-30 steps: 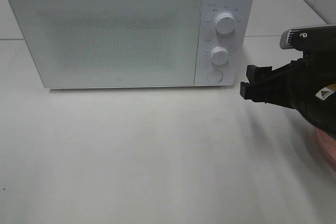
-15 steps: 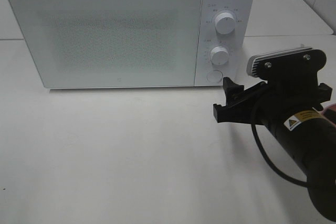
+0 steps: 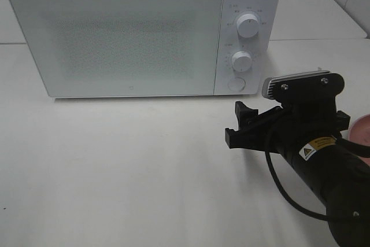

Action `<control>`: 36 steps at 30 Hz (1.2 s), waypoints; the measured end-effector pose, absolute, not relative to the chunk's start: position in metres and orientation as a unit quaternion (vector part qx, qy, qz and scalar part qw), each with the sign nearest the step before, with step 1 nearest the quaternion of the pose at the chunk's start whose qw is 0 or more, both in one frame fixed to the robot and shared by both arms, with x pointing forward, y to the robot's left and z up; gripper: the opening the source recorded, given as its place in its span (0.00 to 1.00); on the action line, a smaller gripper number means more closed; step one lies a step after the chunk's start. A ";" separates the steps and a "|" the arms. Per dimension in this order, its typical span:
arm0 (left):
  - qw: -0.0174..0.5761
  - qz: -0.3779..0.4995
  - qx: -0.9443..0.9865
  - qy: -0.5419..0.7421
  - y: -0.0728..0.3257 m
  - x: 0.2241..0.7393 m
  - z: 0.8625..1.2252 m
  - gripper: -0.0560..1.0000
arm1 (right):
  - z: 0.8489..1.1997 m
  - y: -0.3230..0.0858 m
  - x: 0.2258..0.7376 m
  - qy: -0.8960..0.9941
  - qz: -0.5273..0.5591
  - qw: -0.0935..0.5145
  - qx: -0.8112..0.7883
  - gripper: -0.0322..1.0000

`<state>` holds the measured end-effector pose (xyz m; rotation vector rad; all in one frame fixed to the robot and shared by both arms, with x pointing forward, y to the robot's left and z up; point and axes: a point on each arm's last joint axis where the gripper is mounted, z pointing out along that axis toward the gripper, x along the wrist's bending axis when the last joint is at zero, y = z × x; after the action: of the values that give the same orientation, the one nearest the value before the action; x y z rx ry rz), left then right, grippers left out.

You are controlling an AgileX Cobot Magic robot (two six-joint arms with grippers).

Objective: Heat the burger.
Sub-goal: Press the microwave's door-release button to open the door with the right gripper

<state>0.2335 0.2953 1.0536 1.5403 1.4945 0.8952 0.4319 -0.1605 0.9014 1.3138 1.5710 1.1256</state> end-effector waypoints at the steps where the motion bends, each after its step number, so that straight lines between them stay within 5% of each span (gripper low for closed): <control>1: 0.397 0.353 0.608 0.590 0.295 0.233 1.054 0.98 | 0.901 -0.161 0.432 0.619 0.443 0.392 0.517 0.75; 14: 0.397 0.353 0.608 0.590 0.295 0.233 1.054 0.98 | 0.901 -0.161 0.432 0.486 0.520 0.282 0.643 0.75; 27: 0.397 0.353 0.608 0.590 0.295 0.233 1.054 0.98 | 0.901 -0.161 0.432 0.226 0.585 0.082 0.774 0.74; 36: 0.397 0.353 0.608 0.590 0.295 0.233 1.054 0.98 | 0.901 -0.161 0.432 0.082 0.590 -0.025 0.803 0.60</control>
<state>0.2335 0.2953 1.0536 1.5403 1.4945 0.8952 0.4319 -0.1612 0.9013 2.5617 0.2607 1.8847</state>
